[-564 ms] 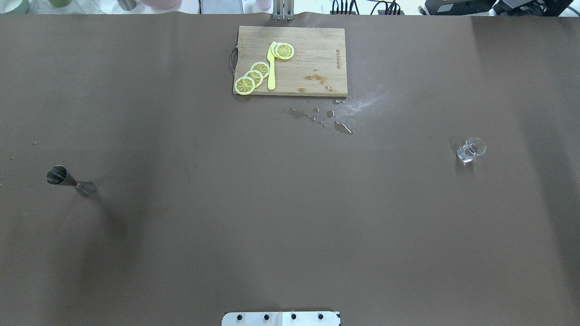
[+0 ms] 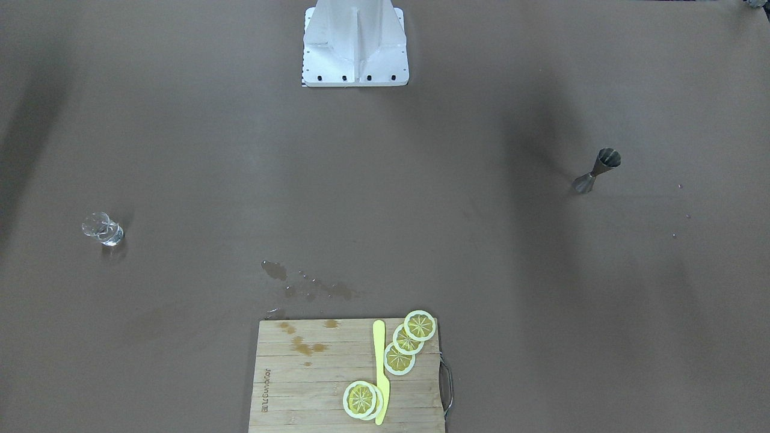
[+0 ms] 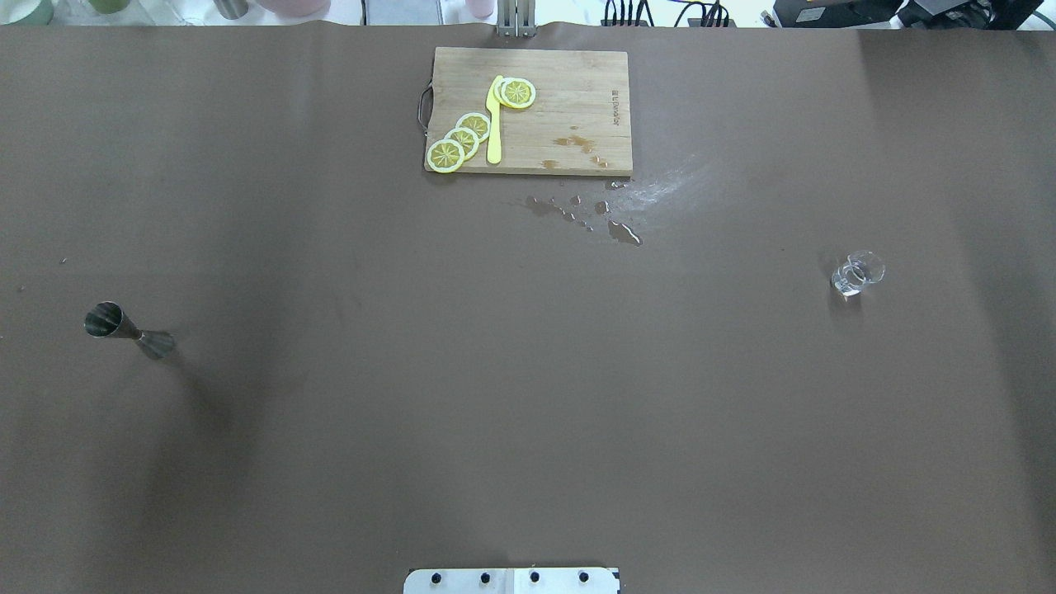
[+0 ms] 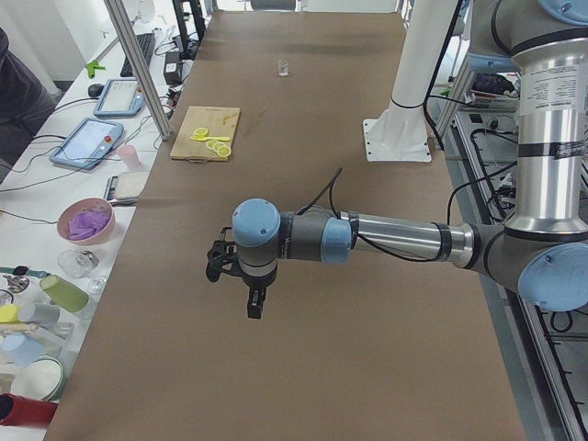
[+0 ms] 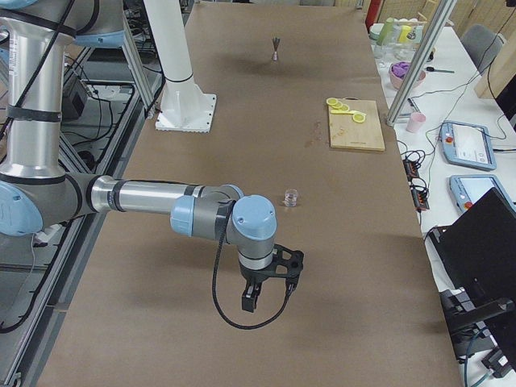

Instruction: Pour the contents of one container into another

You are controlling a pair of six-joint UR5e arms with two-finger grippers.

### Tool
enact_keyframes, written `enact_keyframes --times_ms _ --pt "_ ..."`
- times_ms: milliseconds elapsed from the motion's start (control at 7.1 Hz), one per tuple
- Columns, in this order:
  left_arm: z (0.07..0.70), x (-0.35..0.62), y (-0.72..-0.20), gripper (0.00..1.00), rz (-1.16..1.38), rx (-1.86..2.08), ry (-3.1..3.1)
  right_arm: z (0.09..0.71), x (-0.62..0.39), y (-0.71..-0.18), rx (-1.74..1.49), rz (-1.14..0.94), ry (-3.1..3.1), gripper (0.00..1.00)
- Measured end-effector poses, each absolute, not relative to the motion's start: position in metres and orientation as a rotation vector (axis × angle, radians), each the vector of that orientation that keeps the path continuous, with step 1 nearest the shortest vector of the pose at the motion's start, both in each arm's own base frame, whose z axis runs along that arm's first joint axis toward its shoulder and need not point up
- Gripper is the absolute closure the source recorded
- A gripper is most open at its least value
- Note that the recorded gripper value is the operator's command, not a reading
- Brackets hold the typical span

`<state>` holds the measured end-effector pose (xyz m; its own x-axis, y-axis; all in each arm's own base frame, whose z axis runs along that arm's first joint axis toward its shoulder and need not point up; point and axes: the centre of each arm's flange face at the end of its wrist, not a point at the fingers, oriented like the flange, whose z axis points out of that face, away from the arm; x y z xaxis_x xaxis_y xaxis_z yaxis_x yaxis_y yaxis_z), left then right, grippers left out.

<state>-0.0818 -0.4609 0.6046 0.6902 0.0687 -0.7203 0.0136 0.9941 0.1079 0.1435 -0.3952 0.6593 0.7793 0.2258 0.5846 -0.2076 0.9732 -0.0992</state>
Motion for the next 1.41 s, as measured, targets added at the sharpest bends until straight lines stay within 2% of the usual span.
enact_keyframes --times_ms 1409 --pt "0.566 -0.082 -0.467 0.02 0.032 0.200 0.807 0.671 0.149 -0.364 -0.059 0.282 -0.670 0.00"
